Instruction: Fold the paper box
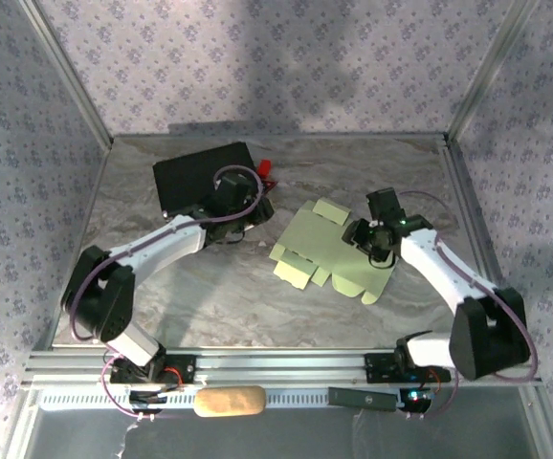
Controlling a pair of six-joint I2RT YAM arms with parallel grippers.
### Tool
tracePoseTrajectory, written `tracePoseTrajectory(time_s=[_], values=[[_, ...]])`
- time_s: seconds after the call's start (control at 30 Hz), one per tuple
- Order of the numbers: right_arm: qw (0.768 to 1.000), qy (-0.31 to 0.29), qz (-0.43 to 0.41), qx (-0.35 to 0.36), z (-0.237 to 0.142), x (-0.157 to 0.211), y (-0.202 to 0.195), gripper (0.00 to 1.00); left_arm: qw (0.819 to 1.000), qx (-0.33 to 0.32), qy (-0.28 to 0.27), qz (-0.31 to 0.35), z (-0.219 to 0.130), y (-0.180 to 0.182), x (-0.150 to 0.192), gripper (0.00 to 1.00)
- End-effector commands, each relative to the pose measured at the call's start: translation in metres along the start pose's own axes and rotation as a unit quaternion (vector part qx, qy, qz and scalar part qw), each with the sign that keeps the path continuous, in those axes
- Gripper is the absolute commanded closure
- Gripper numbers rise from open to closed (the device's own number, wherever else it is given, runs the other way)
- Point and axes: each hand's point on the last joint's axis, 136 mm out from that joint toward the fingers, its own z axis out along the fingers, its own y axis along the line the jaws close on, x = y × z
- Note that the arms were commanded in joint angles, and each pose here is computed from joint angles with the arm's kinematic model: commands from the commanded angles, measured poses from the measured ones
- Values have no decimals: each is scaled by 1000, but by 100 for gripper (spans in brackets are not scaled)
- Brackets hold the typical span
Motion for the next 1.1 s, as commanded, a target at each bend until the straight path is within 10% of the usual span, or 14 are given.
tracePoseTrajectory(time_s=[0.0,0.4,0.73,1.07], values=[[1000,23,0,-20,10,1,3,44,996,13,78,48,11,-2,36,47],[995,65,28,-74,9,80,15,42,993,15,96,67,42,8,80,53],[987,-18,157,-18,-28,52,-100,25,994,3,81,79,36,5,86,53],[981,7,185,-54,-1,40,-122,21,992,-13,78,100,66,-12,73,54]])
